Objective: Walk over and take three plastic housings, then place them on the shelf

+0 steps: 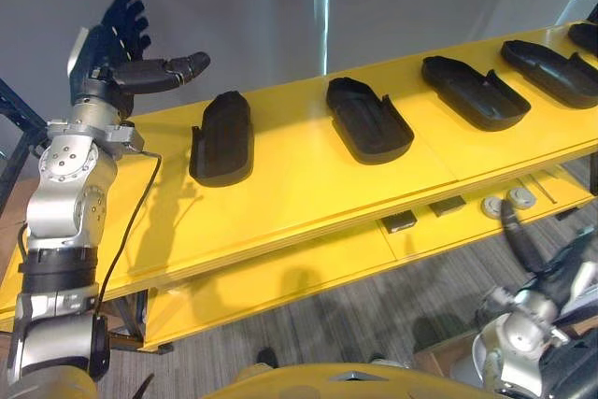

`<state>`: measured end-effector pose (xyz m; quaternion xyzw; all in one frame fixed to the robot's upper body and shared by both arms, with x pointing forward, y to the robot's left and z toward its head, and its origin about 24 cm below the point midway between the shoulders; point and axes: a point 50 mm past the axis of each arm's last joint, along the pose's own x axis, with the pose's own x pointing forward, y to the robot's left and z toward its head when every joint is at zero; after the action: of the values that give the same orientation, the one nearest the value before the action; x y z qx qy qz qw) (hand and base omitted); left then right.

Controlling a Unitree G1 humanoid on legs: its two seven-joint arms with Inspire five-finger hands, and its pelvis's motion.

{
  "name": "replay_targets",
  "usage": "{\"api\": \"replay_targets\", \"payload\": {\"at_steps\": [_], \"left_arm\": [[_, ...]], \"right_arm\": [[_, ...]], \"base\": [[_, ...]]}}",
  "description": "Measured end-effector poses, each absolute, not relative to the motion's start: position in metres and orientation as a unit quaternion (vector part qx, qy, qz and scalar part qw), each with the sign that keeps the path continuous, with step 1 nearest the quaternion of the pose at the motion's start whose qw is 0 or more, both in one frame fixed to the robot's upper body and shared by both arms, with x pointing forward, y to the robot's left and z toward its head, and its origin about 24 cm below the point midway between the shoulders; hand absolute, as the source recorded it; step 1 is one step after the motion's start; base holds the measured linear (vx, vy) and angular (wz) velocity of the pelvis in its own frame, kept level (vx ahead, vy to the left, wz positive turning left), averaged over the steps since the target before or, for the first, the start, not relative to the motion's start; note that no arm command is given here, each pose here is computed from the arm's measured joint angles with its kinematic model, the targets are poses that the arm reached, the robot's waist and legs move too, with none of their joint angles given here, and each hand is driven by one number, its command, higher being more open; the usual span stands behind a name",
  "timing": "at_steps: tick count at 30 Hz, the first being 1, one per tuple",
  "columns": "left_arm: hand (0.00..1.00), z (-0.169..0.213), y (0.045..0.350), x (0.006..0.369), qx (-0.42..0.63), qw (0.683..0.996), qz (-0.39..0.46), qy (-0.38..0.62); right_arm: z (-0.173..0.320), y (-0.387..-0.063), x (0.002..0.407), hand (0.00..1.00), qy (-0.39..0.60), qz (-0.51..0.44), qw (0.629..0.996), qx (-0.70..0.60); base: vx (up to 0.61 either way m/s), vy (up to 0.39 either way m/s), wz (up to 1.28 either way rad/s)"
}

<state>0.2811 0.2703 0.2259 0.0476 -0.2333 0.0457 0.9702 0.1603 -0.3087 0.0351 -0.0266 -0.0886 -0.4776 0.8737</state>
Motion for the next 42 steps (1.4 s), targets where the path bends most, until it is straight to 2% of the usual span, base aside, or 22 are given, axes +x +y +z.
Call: {"api": "replay_targets", "payload": {"at_steps": [5,9,13,16,23,27,33,42], "left_arm": [[1.0,0.234,0.267,0.243,-0.043,0.915,0.147,-0.372],[1.0,0.215,0.266,0.213,-0.06,0.892,0.203,-0.399],[1.0,0.183,0.264,0.197,-0.004,0.907,0.231,-0.351],[1.0,0.158,0.267,0.187,0.025,0.928,0.23,-0.294],[1.0,0.123,0.279,0.182,0.028,0.945,0.248,-0.213],[1.0,0.115,0.279,0.176,0.004,0.949,0.243,-0.199],[1.0,0.098,0.271,0.169,-0.046,0.951,0.25,-0.174],[1.0,0.086,0.252,0.17,-0.067,0.963,0.215,-0.147]], "right_arm": [[0.093,-0.299,0.173,1.0,-0.242,-0.451,0.859,-0.019],[0.123,-0.288,0.185,1.0,-0.307,-0.362,0.879,-0.036],[0.155,-0.276,0.213,1.0,-0.343,-0.215,0.909,-0.102],[0.164,-0.258,0.232,1.0,-0.322,-0.127,0.922,-0.173],[0.183,-0.205,0.273,1.0,-0.323,0.021,0.895,-0.306],[0.194,-0.17,0.293,1.0,-0.327,0.092,0.888,-0.311],[0.163,-0.144,0.316,1.0,-0.246,0.133,0.894,-0.35],[0.146,-0.137,0.349,1.0,-0.156,0.139,0.898,-0.387]], "base": [[0.0,0.006,-0.03],[0.01,0.003,0.05],[0.0,0.002,0.29],[-0.02,0.003,0.29],[0.0,0.006,0.28],[-0.02,0.011,0.24],[-0.03,0.017,0.14],[-0.03,0.01,0.08]]}}
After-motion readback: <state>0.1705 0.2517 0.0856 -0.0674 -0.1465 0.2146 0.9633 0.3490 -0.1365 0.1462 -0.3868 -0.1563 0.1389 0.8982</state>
